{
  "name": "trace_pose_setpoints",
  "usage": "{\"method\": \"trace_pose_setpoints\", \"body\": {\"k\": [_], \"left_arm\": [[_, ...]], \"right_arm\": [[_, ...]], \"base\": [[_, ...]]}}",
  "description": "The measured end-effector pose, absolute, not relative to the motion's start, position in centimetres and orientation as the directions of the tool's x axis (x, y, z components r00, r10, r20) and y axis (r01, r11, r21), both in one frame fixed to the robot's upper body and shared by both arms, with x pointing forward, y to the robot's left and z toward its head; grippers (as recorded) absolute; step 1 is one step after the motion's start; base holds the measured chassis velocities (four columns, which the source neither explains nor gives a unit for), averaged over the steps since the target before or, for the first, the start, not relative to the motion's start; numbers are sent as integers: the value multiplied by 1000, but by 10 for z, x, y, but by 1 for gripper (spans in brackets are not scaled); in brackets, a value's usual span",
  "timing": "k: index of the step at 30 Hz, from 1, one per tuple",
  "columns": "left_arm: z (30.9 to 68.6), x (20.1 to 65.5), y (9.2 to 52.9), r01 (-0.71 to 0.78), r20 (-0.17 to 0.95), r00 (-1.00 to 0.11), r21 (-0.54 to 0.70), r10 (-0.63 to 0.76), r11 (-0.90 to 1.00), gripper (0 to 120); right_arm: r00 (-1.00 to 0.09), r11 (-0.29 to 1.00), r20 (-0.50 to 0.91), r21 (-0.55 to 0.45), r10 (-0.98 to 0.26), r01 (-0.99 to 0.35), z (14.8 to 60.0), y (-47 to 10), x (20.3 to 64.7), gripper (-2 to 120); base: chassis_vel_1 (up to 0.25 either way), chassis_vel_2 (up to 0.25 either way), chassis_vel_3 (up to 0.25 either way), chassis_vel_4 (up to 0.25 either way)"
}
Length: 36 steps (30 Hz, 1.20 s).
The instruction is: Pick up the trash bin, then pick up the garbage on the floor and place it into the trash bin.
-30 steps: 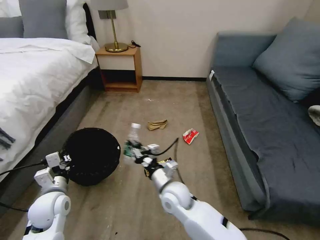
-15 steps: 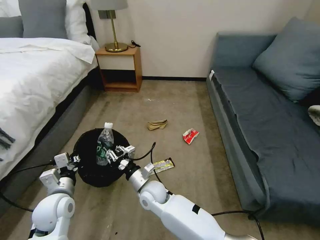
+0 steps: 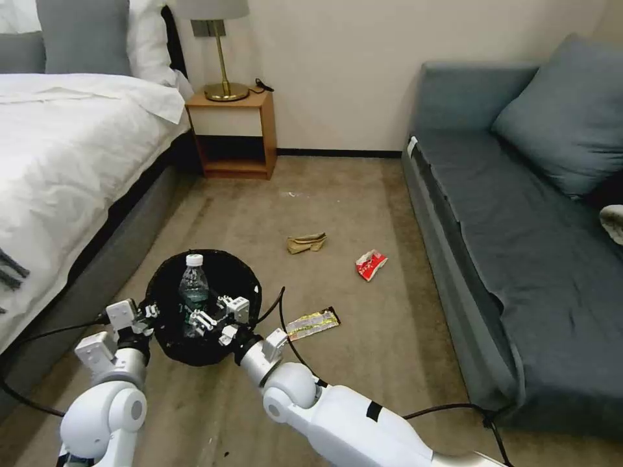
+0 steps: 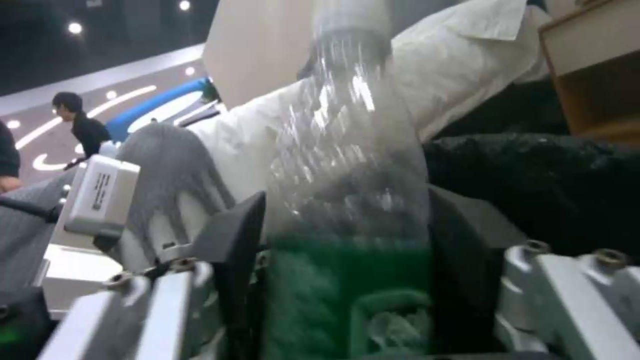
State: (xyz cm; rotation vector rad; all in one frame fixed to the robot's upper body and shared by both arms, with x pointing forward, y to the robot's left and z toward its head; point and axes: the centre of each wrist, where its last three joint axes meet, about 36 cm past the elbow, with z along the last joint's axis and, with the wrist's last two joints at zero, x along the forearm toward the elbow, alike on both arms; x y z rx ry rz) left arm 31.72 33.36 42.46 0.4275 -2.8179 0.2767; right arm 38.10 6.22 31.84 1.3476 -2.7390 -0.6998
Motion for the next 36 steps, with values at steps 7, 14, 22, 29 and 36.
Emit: {"method": "trace_pose_setpoints", "body": {"k": [7, 14, 22, 29, 36], "left_arm": [[426, 316, 333, -316, 306, -915, -145, -262, 938, 6], [428, 318, 341, -329, 298, -913, -126, -280, 936, 6], [420, 328, 361, -376, 273, -888, 32, -370, 926, 6], [408, 331, 375, -388, 274, -875, 92, -398, 917, 6], [406, 330, 378, -388, 279, -874, 93, -398, 917, 6]], "right_arm": [[-639, 540, -157, 407, -753, -736, 318, 53, 378, 90], [-670, 570, -196, 391, -716, -723, 334, 41, 389, 100], [-791, 777, -209, 160, -575, -608, 318, -31, 394, 100], [-867, 872, -191, 87, -461, -482, 294, -103, 379, 100], [-882, 880, -162, 110, -443, -463, 284, -115, 366, 100]], "base": [[0, 0, 0, 0], [0, 0, 0, 0], [0, 0, 0, 0], [0, 0, 0, 0], [0, 0, 0, 0]]}}
